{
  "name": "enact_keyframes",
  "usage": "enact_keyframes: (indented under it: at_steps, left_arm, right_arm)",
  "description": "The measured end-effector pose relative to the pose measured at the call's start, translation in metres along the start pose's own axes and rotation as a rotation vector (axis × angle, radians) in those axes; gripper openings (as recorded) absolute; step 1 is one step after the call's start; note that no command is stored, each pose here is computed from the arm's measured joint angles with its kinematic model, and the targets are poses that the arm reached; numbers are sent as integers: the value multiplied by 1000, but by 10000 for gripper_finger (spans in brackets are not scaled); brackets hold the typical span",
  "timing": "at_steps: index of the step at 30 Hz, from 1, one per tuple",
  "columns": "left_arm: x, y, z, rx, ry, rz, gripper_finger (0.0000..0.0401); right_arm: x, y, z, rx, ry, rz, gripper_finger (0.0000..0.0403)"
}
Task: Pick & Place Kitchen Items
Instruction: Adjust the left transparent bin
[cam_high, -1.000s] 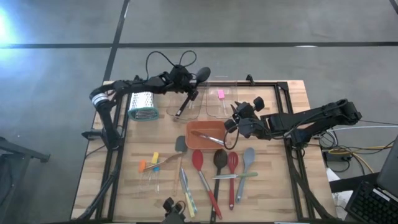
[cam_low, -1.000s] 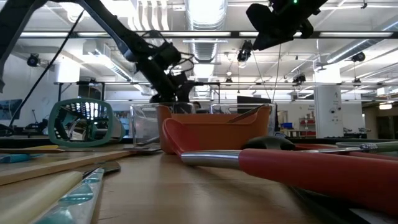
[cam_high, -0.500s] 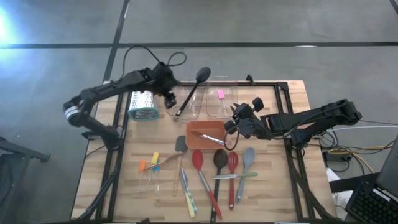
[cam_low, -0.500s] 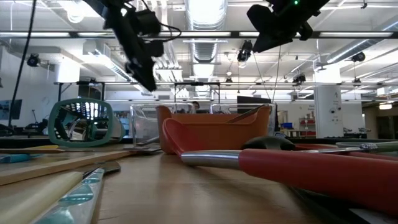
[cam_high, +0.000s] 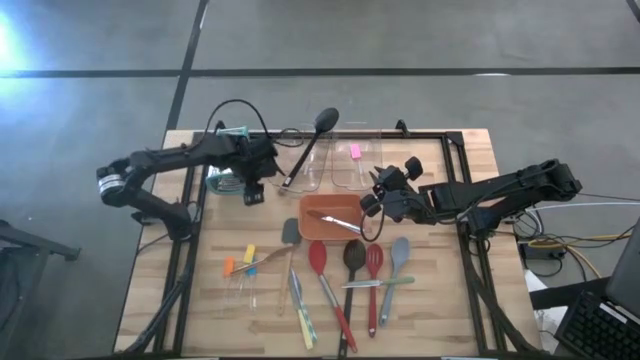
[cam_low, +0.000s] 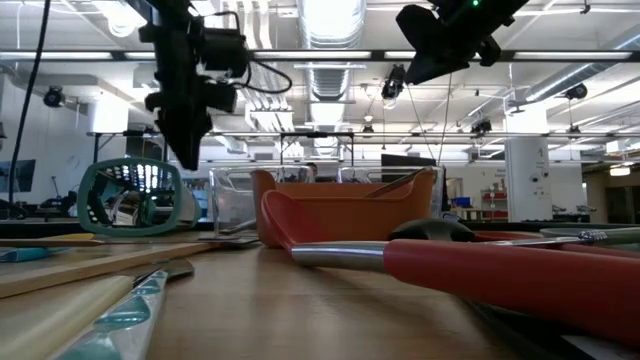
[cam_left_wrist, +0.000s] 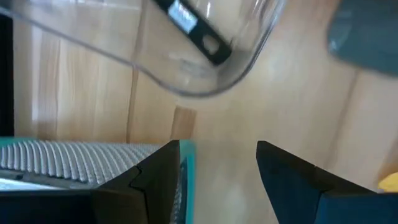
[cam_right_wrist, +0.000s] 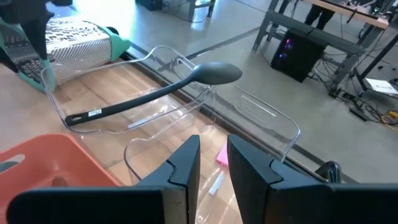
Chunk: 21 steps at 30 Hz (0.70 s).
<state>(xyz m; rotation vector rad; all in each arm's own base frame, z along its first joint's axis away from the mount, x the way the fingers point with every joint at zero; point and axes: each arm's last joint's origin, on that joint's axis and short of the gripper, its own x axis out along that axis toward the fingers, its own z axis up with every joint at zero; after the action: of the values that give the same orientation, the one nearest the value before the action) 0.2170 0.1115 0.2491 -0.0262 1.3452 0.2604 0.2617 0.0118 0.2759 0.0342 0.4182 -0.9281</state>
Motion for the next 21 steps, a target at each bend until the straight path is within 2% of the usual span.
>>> enact_keyframes:
  at_steps: [9,18,21]
  left_arm:
    - [25,-1,2,6,-114,40,218]
    - [25,0,11,13,-216,57,218]
    - [24,-1,13,17,-252,28,218]
  right_arm:
    - [0,0,0,8,-5,2,75]
    - [0,1,1,11,-8,3,86]
    - [0,1,1,11,-8,3,85]
